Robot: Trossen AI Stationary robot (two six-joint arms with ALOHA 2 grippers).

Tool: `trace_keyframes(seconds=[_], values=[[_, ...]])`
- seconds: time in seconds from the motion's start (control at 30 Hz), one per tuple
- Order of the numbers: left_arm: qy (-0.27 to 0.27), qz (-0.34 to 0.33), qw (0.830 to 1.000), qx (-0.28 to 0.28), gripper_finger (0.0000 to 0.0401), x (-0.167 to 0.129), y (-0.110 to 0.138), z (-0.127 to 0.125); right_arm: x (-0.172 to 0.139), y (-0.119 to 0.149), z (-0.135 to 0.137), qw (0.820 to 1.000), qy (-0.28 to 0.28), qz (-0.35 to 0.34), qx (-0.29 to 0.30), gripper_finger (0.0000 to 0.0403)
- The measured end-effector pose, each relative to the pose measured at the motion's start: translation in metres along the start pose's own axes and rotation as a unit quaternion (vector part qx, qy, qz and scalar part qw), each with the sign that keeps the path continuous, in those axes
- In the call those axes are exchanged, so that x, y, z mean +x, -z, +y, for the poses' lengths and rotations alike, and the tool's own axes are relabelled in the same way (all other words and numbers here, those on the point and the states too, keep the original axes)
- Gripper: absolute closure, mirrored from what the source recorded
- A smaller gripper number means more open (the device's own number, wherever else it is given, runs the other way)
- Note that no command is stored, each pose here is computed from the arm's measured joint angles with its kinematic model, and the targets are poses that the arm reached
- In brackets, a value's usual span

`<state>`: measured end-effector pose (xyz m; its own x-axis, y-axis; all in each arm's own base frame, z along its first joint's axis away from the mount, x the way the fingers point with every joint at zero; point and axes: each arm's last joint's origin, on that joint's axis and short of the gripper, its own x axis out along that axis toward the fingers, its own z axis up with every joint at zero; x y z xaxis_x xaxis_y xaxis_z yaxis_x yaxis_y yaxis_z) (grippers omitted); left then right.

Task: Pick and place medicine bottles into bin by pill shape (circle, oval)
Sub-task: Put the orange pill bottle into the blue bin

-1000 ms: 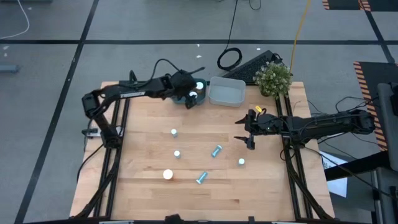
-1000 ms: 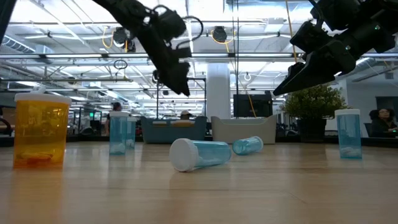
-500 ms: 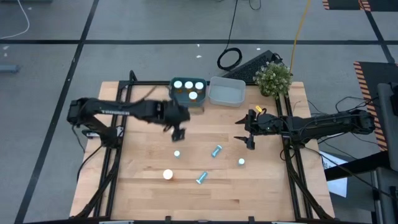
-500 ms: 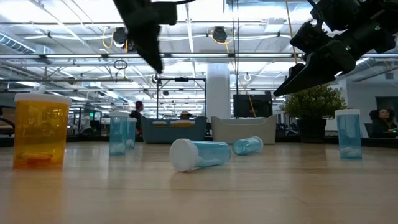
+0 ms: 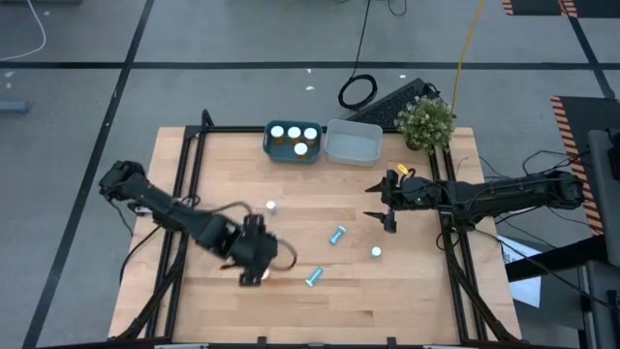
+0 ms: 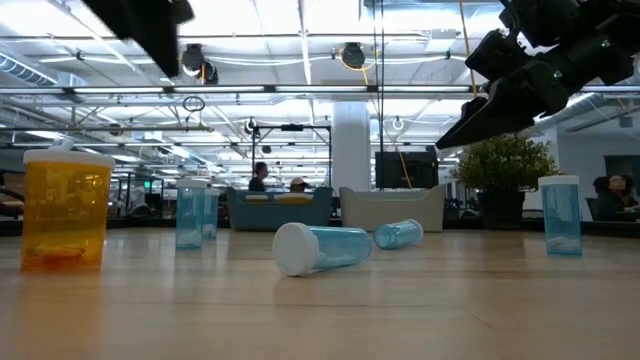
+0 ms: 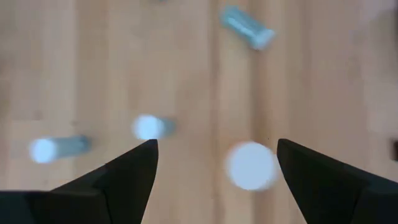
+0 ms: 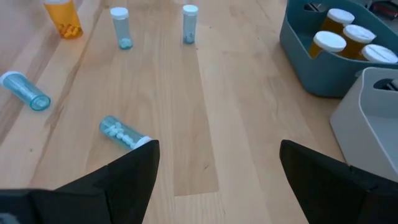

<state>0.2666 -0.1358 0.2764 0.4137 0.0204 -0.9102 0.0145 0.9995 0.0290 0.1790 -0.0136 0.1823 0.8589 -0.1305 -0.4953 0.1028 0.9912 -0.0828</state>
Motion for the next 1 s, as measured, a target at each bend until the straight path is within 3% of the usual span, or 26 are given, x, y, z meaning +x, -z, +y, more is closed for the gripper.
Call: trace_keyframes(seconds=[0.23, 0.43, 0.67, 1.0], values=[[-0.014, -0.005, 1.0, 0.004, 0.0068, 0.001, 0.027, -0.033, 0.0, -0.003, 0.0, 1.0, 0.001, -0.017, -0.009, 0.0078], [0.001, 0.005, 1.0, -0.027, 0.0068, 0.011, 0.041, -0.043, 0.0, -0.003, 0.0, 1.0, 0.001, -0.018, -0.011, 0.0078], [0.02, -0.03, 0.999, -0.022, 0.0068, 0.02, 0.036, -0.047, 0.0, -0.003, 0.0, 1.0, 0.002, -0.018, -0.01, 0.0078], [-0.012, 0.011, 1.0, 0.018, 0.0068, 0.049, 0.035, -0.047, 0.0, -0.003, 0.0, 1.0, 0.002, -0.018, -0.009, 0.0078]])
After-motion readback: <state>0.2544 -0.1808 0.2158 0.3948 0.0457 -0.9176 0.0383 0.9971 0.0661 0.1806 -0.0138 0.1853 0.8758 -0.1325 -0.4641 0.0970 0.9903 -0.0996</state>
